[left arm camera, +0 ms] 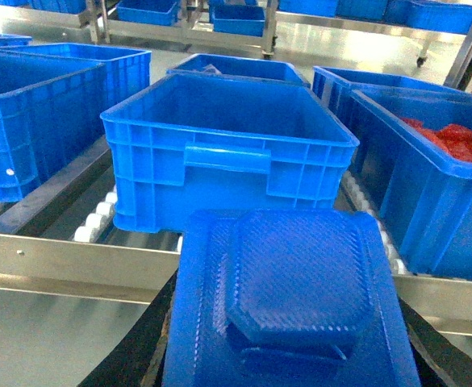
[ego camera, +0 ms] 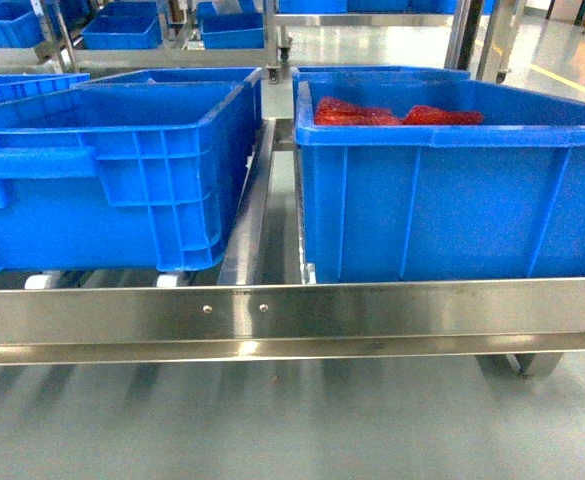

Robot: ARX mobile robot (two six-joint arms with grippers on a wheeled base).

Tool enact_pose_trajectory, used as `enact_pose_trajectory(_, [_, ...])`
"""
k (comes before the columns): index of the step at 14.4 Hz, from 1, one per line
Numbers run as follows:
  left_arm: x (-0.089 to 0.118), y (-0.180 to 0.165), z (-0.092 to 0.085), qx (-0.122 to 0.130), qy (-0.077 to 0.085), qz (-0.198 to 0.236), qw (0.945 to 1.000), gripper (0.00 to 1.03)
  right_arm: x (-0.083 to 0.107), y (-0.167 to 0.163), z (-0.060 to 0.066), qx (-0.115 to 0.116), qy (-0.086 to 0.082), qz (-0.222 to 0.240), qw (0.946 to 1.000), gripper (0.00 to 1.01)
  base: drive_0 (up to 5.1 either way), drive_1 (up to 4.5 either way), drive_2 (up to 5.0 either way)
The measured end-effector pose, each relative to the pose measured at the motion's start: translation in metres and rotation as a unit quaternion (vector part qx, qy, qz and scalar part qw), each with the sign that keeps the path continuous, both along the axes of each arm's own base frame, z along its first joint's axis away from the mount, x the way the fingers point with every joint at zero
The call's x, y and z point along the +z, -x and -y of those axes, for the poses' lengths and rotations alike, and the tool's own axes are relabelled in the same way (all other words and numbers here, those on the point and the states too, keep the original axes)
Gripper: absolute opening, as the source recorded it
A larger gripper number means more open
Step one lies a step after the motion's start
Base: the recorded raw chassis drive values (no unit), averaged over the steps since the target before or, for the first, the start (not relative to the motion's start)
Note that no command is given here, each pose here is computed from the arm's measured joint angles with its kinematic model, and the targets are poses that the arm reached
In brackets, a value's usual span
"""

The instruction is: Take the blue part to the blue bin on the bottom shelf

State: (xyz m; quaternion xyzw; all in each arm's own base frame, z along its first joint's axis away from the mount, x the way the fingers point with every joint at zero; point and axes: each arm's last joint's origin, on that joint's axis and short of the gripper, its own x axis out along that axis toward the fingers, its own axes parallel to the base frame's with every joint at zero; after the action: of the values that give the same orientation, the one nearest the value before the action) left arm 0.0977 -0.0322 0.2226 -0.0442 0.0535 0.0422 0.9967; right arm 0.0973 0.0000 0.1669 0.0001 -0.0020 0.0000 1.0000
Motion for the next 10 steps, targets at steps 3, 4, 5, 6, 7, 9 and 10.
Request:
enact_pose_trajectory(3, [0.0000,0.0000,0.0000,0.000,0.000,0.000,1.0000,0.43,-0.0001,0.0000,0.0000,0.000,0.000,-0.001,1.0000,0.98,0.0,0.00,0.0])
enact_pose_trajectory(4, [-0.0002,0.0000,0.0000,0.000,0.000,-0.001,1.0000,0.43,-0.0003,0.0000,0.0000,0.000,0.000,-0.002,1.0000,0.98,0.0,0.00,0.0])
enact_pose_trajectory(5, [-0.0001,-0.0001,0.0000,0.000,0.000,-0.001,1.0000,0.43,0.0000,0.0000,0.0000,0.000,0.000,0.000,1.0000,0.98,0.0,0.00,0.0])
enact_pose_trajectory(6, [0.0000,0.0000,0.0000,0.000,0.000,0.000,1.0000,0.43,-0.0004,0.0000,0.0000,0.000,0.000,-0.002,1.0000,0.98,0.0,0.00,0.0])
enact_pose_trajectory(7, [0.0000,0.0000,0.0000,0.000,0.000,0.000,1.0000,0.43,-0.0001,0.0000,0.0000,0.000,0.000,-0.001,1.0000,0.98,0.0,0.00,0.0])
enact_pose_trajectory(9, [0.0000,0.0000,0.0000,0.000,0.000,0.000,1.0000,0.43,-0.0001,0.0000,0.0000,0.000,0.000,0.000,1.0000,0.98,0.0,0.00,0.0])
enact_pose_trajectory(10, [-0.0001,0.0000,0.0000,0.000,0.000,0.000,1.0000,0.43,-0.0003,0.0000,0.0000,0.000,0.000,-0.002,1.0000,0.98,0.0,0.00,0.0])
